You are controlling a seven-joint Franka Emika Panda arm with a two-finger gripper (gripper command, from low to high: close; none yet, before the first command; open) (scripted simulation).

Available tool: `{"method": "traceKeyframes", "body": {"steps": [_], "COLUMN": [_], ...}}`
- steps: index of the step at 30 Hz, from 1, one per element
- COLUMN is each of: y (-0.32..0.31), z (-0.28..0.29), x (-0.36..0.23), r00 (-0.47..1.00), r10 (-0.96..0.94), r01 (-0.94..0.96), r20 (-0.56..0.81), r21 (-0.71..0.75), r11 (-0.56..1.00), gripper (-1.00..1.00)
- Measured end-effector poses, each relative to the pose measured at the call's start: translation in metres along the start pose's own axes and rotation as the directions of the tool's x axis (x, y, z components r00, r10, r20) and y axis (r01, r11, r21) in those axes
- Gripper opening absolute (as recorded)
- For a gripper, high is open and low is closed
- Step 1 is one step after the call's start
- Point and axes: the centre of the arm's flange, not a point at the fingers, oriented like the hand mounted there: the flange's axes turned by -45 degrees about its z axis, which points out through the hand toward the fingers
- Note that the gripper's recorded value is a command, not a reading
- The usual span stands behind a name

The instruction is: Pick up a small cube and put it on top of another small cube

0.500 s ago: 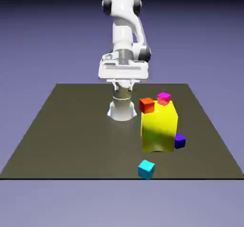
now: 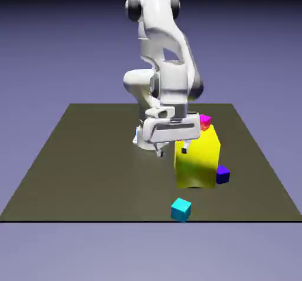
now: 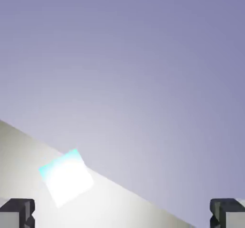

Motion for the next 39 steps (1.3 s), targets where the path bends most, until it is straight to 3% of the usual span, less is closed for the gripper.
{"method": "traceKeyframes", "body": {"steps": [12,14,17,18,20,25,31,36,39], "y": [-0.047,-0.050,-0.054,-0.055,-0.055,-0.059,-0.195,-0.305,-0.334], "z": [0.141,0.148,0.205,0.213,0.213,0.125,0.039,0.013,0.035], "x": [0.043,0.044,0.023,0.020,0.020,0.058,0.063,0.005,-0.027], "r00": [0.837,0.822,0.822,0.822,0.822,0.812,0.699,0.567,0.555], "r10": [-0.409,-0.428,-0.428,-0.428,-0.428,-0.463,-0.667,-0.788,-0.785], "r01": [0.362,0.375,0.375,0.375,0.375,0.434,0.669,0.786,0.757], "r20": [0.363,0.377,0.377,0.377,0.377,0.355,0.258,0.240,0.275], "r21": [0.194,0.207,0.207,0.207,0.209,0.162,0.097,0.128,0.224], "r11": [0.912,0.903,0.903,0.903,0.903,0.886,0.737,0.605,0.614], "gripper": [0.00,0.00,0.00,-1.00,-1.00,-1.00,-1.00,-1.00,-1.00]}}
